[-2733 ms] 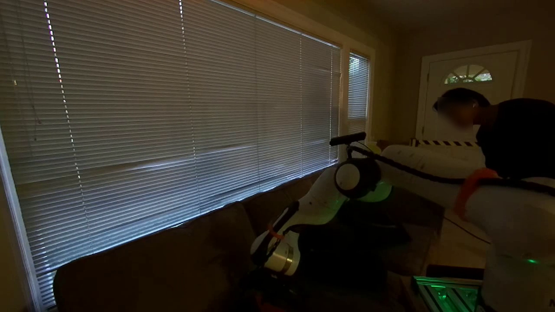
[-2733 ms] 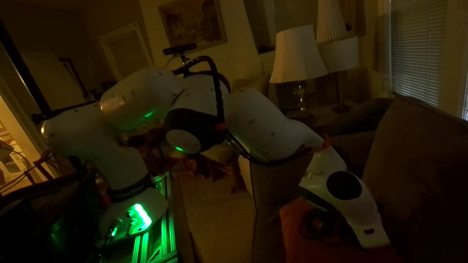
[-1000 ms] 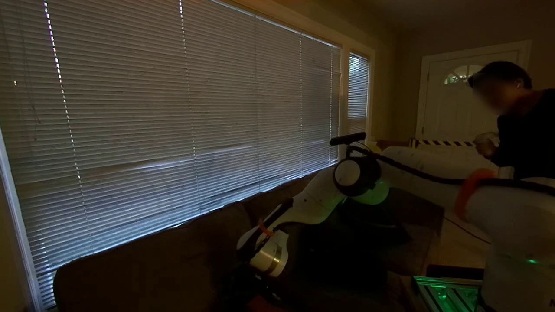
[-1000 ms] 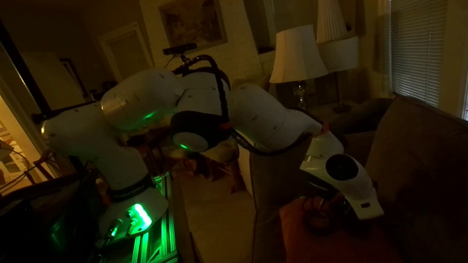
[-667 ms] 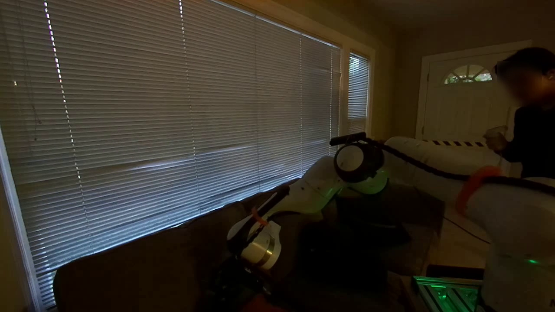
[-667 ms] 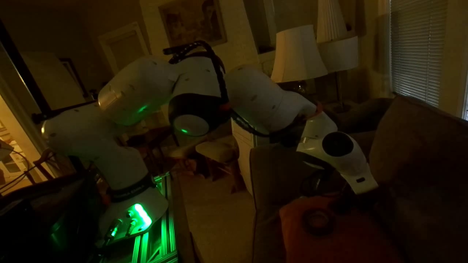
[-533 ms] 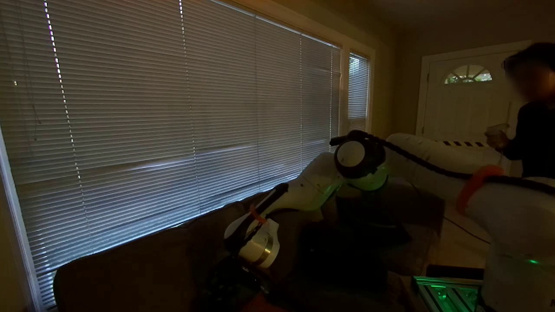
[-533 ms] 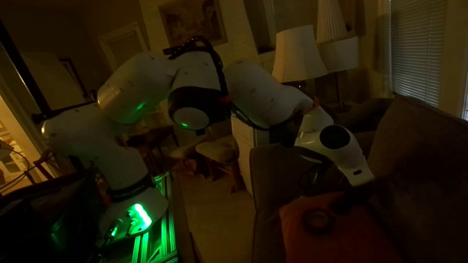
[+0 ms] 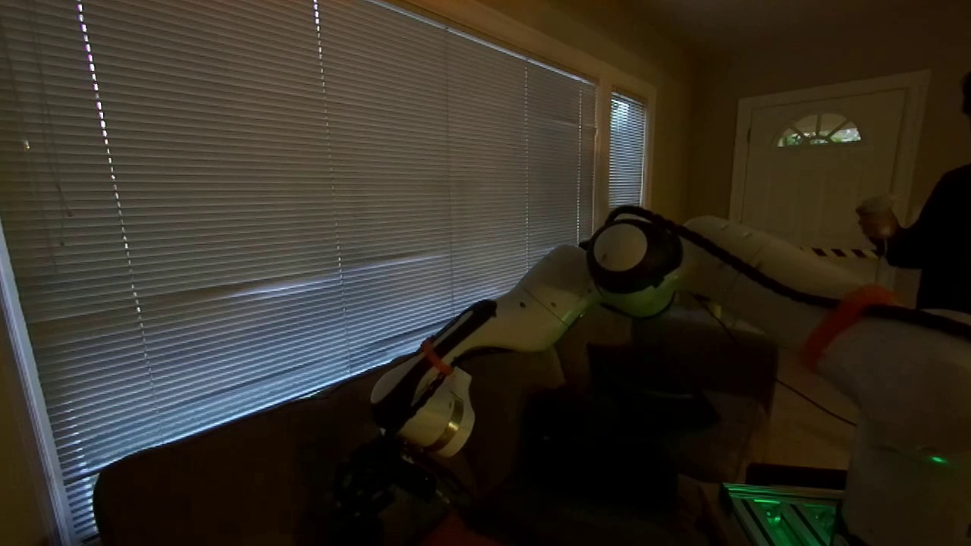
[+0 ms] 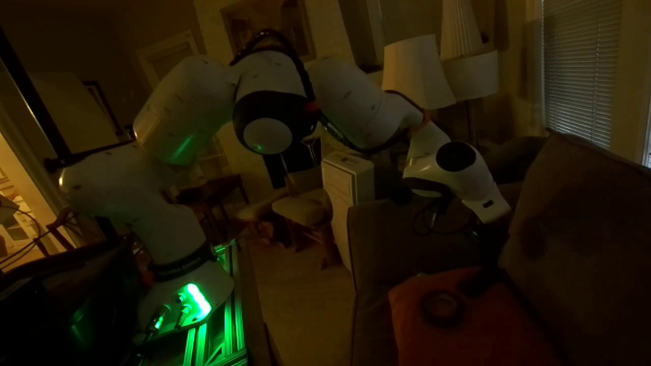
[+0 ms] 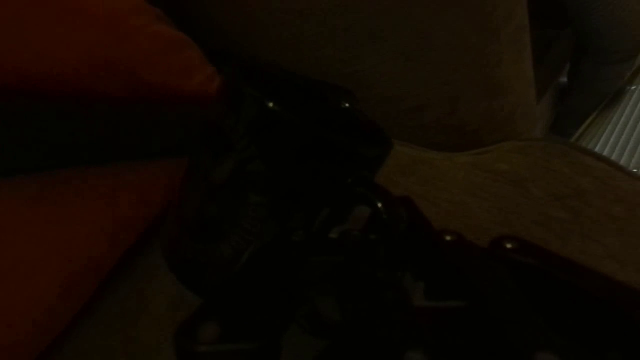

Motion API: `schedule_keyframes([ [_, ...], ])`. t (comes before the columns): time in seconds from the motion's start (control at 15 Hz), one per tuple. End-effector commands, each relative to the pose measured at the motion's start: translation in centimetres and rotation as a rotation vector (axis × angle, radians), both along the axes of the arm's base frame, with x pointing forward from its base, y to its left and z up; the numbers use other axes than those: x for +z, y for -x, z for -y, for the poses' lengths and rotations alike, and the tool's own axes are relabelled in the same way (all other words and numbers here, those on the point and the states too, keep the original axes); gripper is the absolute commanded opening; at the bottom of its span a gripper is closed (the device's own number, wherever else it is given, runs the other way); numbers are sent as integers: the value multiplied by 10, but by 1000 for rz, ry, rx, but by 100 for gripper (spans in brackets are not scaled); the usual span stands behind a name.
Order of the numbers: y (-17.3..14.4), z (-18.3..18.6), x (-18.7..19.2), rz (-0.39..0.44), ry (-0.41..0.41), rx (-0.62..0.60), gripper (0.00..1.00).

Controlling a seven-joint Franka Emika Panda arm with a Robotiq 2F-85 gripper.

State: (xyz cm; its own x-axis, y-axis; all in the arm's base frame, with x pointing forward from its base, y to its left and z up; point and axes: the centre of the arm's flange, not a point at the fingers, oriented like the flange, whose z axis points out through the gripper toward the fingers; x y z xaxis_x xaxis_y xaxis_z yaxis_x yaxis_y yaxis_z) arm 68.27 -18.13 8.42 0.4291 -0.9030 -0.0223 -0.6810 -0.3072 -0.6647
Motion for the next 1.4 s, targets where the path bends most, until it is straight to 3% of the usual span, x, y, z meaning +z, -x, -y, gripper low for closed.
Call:
schedule_keyframes([
  [0.0,-19,-22,37,25,8,11,2],
  [0.8,-91,-146,90,55,-23,147,2],
  [1.33,-108,-170,117,9,-83,309,2],
])
